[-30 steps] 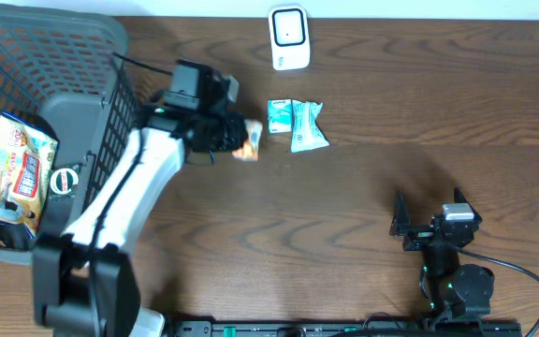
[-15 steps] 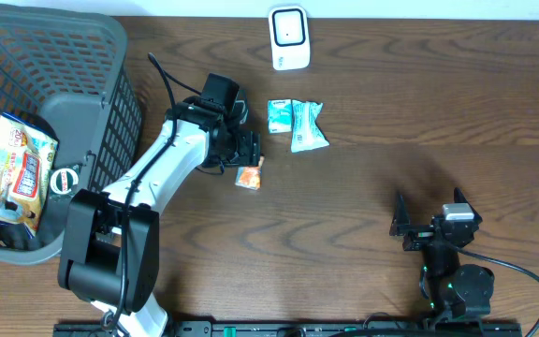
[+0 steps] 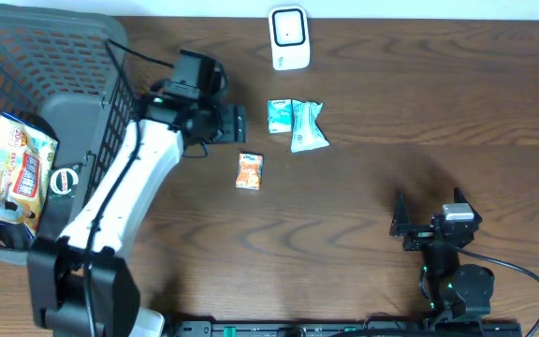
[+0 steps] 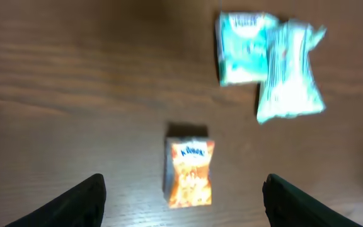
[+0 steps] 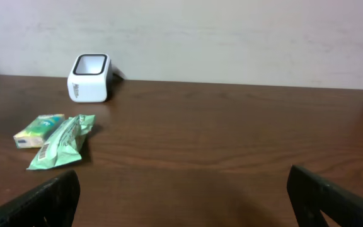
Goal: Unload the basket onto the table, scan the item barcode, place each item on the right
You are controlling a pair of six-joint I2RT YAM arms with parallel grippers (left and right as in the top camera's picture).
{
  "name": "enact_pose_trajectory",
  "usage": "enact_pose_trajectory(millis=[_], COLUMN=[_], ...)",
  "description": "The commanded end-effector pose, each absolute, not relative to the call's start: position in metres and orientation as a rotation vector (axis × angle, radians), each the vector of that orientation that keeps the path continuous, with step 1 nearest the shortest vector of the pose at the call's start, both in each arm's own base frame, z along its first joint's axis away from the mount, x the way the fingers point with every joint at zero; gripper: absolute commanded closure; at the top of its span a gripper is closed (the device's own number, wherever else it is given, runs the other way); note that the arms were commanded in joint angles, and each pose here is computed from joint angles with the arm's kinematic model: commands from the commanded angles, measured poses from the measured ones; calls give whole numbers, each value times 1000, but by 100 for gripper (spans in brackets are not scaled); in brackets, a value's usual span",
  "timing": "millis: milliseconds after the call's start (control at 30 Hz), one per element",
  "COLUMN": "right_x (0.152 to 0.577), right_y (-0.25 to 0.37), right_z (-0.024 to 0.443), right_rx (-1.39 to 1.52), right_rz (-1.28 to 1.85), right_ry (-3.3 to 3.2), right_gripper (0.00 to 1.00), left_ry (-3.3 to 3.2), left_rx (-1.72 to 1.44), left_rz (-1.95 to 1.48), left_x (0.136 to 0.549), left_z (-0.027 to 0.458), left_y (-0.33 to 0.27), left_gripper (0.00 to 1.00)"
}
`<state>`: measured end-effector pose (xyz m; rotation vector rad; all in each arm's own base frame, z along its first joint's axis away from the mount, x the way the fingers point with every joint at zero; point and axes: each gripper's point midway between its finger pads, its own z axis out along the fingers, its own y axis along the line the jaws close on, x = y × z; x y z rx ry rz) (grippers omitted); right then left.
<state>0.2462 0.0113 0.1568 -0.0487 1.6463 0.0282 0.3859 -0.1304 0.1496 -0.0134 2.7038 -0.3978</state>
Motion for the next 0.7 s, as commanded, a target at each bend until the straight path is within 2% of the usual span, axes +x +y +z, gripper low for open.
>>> enact_pose_trajectory(millis=[0, 467, 567, 667], right_x=[246, 246, 246, 246], right_y=[13, 12, 12, 12], right_z=[156, 156, 156, 156], right_rx=[-47, -47, -47, -47], right_rz=[37, 37, 37, 37], right_ry=[1647, 1647, 1647, 1647], right_gripper=[1, 1, 1, 1], left_ry=[2748, 3029, 3075, 3093], left_rx=[-116, -132, -137, -134], left_rz=[-359, -357, -343, -337], left_x=[384, 349, 342, 341], left_z=[137, 65, 56, 50], left_y=[-121, -123, -122, -122], left_gripper=[21, 21, 13, 12])
